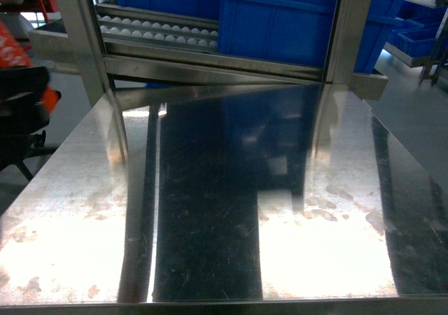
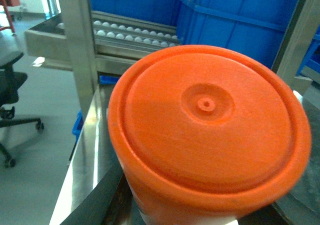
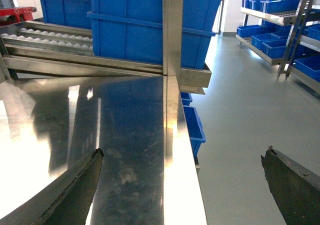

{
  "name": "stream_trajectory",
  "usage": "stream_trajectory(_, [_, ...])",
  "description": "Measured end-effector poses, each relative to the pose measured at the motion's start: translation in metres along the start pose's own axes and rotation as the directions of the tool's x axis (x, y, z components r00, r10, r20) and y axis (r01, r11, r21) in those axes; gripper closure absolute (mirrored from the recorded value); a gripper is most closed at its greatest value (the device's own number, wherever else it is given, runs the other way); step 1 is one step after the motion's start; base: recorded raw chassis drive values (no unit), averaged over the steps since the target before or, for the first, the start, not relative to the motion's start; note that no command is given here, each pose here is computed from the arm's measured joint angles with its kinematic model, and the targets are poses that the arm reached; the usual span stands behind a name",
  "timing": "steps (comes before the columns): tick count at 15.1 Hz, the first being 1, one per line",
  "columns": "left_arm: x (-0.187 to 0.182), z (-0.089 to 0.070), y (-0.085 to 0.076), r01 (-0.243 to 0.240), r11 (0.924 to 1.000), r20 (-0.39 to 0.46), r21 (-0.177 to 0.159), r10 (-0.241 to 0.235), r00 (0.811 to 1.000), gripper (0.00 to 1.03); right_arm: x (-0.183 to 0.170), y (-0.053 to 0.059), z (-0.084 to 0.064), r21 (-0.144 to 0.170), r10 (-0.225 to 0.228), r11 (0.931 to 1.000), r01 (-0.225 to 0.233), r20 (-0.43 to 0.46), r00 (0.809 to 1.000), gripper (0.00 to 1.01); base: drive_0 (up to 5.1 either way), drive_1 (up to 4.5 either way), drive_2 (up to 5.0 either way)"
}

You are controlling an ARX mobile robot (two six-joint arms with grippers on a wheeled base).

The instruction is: Pick capacitor and pack into box

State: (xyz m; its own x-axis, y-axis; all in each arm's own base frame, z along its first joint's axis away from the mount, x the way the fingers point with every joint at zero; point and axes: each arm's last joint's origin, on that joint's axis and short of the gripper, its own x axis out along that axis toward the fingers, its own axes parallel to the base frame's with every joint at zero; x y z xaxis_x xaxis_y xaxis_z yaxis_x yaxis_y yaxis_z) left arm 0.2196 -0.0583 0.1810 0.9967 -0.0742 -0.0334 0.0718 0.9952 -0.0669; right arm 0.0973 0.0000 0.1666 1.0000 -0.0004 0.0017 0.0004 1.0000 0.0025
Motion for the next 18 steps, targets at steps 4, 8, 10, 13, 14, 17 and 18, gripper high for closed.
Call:
stream_trajectory(4, [-0.01,0.008,0.003,-0.01,0.9994,0.044,-0.033,0.011,0.999,0.59,0.0,0.0,0.0,0.0,0.0,1.0,0.0,-0.001,1.0,0.03,0.0,0.0,0.0])
stream_trajectory(8, [-0.034,0.0,0.023,-0.083,0.9956,0.021,0.043,0.082,0.996,0.59,0.0,0.0,0.0,0.0,0.0,1.0,0.0,0.0,1.0,0.03,0.0,0.0,0.0])
stream_trajectory(10, [-0.048,-0.003,0.031,-0.078,0.9957,0.023,0.049,0.077,0.997,0.59,0.0,0.0,0.0,0.0,0.0,1.0,0.0,0.0,1.0,0.03,0.0,0.0,0.0])
stream_trajectory(13, [-0.064,-0.008,0.039,-0.078,0.9958,0.025,0.049,0.077,0.997,0.59,0.0,0.0,0.0,0.0,0.0,1.0,0.0,0.0,1.0,0.03,0.0,0.0,0.0])
stream_trajectory(14, [-0.068,-0.012,0.041,-0.079,0.9959,0.055,0.045,0.076,0.996,0.59,0.0,0.0,0.0,0.0,0.0,1.0,0.0,0.0,1.0,0.03,0.0,0.0,0.0])
stream_trajectory(17, [-0.08,-0.017,0.053,-0.078,0.9957,0.027,0.05,0.077,0.997,0.59,0.0,0.0,0.0,0.0,0.0,1.0,0.0,0.0,1.0,0.03,0.0,0.0,0.0])
stream_trajectory(18, [-0.084,-0.014,0.054,-0.087,0.995,0.038,0.049,0.085,0.996,0.59,0.0,0.0,0.0,0.0,0.0,1.0,0.0,0.0,1.0,0.03,0.0,0.0,0.0])
